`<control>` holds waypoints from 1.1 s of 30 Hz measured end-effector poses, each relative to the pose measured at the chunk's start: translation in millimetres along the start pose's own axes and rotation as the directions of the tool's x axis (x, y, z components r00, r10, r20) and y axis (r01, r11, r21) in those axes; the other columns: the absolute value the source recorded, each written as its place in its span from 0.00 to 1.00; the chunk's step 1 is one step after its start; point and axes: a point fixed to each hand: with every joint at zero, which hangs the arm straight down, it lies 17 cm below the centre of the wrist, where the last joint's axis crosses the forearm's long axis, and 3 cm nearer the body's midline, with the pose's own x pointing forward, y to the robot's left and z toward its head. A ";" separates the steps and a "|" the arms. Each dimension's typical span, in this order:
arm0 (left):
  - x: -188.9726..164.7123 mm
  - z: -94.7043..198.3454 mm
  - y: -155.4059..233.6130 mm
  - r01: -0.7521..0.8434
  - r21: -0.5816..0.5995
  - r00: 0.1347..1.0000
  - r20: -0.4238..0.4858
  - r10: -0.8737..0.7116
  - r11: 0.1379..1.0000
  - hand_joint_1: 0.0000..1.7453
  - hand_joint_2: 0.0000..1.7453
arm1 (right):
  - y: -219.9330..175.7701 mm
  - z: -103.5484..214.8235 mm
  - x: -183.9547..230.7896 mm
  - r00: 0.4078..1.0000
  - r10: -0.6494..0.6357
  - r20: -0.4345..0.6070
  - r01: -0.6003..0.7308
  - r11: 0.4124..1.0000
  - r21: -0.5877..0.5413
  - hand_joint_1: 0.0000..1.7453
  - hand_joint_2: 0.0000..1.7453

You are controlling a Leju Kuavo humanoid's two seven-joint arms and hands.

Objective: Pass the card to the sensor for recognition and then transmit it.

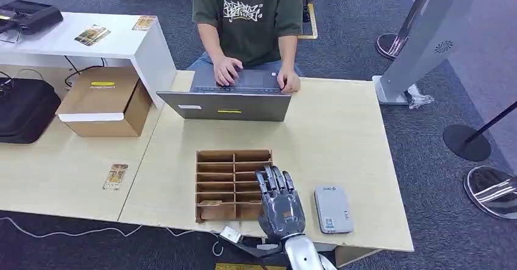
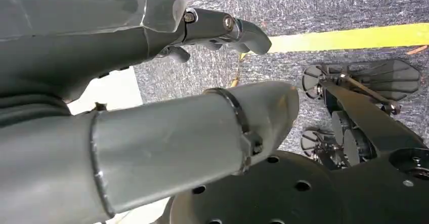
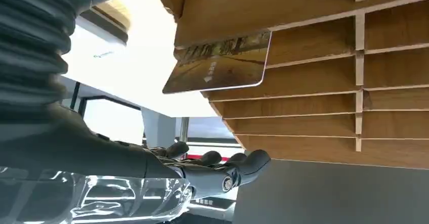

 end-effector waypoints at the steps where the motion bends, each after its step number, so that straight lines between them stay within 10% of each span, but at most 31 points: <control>1: 0.0 0.0 -0.1 0.000 0.000 1.000 0.000 0.000 1.000 0.00 0.00 | -0.4 0.3 -0.1 1.000 0.000 0.000 0.000 1.000 -0.001 0.00 1.00; 33: 0.4 0.5 -6.8 -0.033 -0.016 0.999 0.007 0.033 0.999 0.00 0.00 | -6.1 1.0 3.4 1.000 -0.001 0.020 0.001 1.000 -0.014 0.00 1.00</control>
